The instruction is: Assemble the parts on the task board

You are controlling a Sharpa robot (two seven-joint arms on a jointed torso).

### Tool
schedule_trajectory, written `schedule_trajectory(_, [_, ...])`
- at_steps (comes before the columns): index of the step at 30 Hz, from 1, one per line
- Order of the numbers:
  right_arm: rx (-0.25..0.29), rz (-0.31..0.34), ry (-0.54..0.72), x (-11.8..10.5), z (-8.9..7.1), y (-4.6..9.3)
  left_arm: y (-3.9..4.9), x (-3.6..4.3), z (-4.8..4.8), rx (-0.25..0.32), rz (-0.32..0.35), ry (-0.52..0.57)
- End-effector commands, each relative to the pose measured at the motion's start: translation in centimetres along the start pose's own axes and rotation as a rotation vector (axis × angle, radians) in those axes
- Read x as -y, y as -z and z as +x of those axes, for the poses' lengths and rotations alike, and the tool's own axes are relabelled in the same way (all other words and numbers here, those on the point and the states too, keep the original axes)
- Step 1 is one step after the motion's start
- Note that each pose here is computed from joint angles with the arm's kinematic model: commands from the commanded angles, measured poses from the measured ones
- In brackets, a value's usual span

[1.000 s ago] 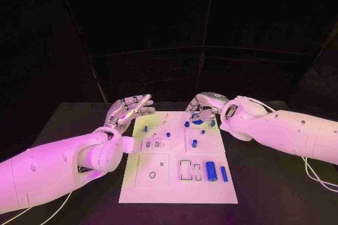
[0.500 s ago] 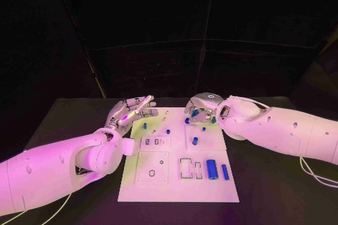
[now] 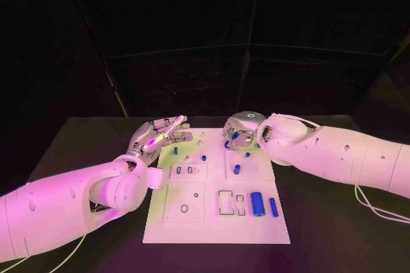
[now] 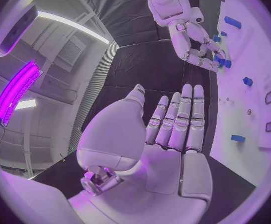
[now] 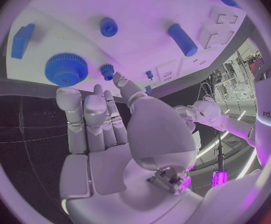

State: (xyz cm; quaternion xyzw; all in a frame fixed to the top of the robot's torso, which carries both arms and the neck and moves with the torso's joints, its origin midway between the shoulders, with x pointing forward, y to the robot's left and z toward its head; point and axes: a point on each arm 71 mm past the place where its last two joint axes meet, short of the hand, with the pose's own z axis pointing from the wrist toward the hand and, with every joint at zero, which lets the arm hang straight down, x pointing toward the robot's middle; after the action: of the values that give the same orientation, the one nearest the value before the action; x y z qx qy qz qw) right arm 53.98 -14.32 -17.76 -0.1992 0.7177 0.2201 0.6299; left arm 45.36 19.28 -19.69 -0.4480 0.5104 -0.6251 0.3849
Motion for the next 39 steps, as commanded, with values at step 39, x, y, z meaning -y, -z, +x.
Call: schedule_trajectory(39, [-0.073,-0.003,0.021,0.37,0.54,-0.72,-0.06,0.09,-0.23,-0.012,0.004,0.009])
